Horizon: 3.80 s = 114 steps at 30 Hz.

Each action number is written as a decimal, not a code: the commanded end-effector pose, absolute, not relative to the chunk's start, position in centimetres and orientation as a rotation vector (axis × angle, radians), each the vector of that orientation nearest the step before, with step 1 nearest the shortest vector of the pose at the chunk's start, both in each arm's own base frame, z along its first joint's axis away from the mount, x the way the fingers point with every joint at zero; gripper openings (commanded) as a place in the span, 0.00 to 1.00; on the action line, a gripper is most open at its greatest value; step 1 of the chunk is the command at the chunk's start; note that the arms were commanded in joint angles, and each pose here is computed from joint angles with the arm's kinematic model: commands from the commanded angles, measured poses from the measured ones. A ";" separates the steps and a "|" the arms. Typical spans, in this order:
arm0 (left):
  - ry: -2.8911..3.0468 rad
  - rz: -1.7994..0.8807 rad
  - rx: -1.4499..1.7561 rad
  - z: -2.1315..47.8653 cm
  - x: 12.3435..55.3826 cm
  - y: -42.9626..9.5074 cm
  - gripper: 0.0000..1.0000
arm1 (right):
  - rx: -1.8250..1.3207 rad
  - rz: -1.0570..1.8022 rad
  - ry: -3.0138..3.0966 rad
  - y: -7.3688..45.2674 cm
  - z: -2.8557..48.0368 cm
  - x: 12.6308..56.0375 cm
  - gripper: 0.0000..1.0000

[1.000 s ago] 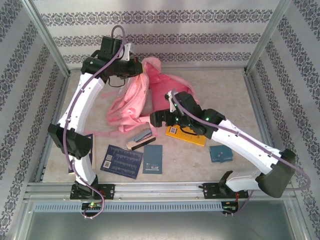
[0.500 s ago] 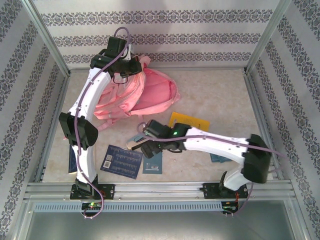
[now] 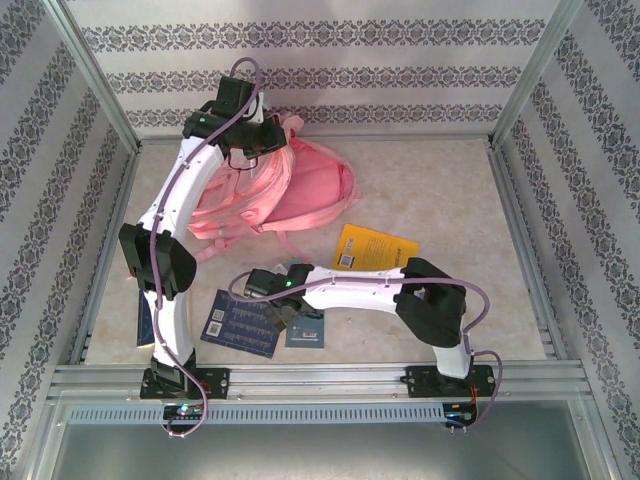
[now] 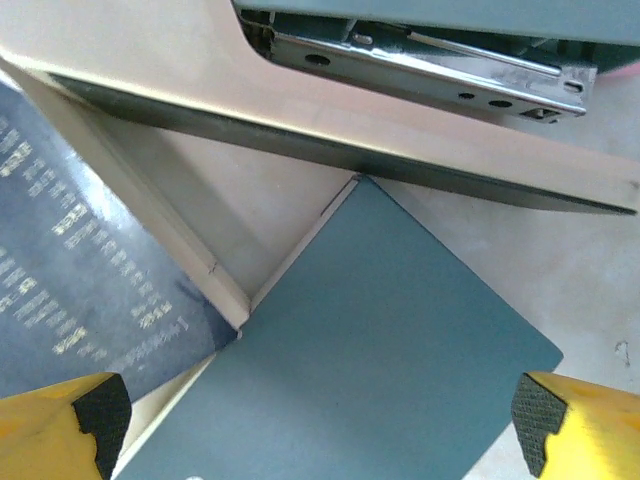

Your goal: Pack the student bag

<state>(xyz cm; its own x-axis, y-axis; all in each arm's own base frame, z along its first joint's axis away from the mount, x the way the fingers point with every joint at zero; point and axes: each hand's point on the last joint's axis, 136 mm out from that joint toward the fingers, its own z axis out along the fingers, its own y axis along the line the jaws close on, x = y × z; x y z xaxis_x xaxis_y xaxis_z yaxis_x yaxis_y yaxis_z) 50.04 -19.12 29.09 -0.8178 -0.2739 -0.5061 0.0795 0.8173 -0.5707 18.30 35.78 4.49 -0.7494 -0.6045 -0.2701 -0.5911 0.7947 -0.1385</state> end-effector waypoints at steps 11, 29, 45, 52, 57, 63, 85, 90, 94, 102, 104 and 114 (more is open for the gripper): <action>2.284 -0.872 -0.117 33.1 50.0 -19.1 0.00 | -0.900 -0.240 2.714 31.3 1.7 16.8 0.98; 2.273 -0.904 -0.121 33.2 50.6 -19.3 0.00 | -0.722 -0.268 2.783 24.5 1.7 18.4 0.98; 2.249 -0.916 -0.133 34.3 50.2 -18.7 0.00 | -0.304 0.488 2.853 29.7 10.9 23.1 0.82; 2.249 -0.941 -0.163 34.2 50.4 -18.9 0.00 | 0.305 0.580 2.923 30.8 11.8 25.6 0.59; 2.246 -0.957 -0.181 34.1 50.7 -19.0 0.00 | 0.781 0.736 2.937 33.0 10.2 25.1 0.50; 2.246 -0.966 -0.185 34.1 50.7 -19.1 0.00 | 1.003 0.666 2.888 35.1 8.0 24.7 0.49; 2.235 -0.967 -0.197 34.6 50.4 -18.0 0.00 | 1.185 0.541 2.834 34.7 2.0 26.9 0.21; 2.227 -0.970 -0.201 34.9 50.4 -17.8 0.00 | 1.207 0.587 2.785 34.0 3.8 28.0 0.07; 2.221 -0.979 -0.203 35.1 50.4 -17.8 0.00 | 1.243 0.604 2.748 32.7 4.7 28.7 0.02; 2.215 -0.999 -0.201 35.4 50.2 -18.1 0.00 | 1.242 0.671 2.627 28.1 8.0 30.4 0.00; 2.208 -1.008 -0.206 35.7 50.2 -18.1 0.00 | 1.203 0.694 2.596 27.0 9.1 30.8 0.00; 2.217 -1.009 -0.146 37.3 48.9 -19.6 0.00 | 0.833 0.801 2.402 21.5 18.0 34.3 0.00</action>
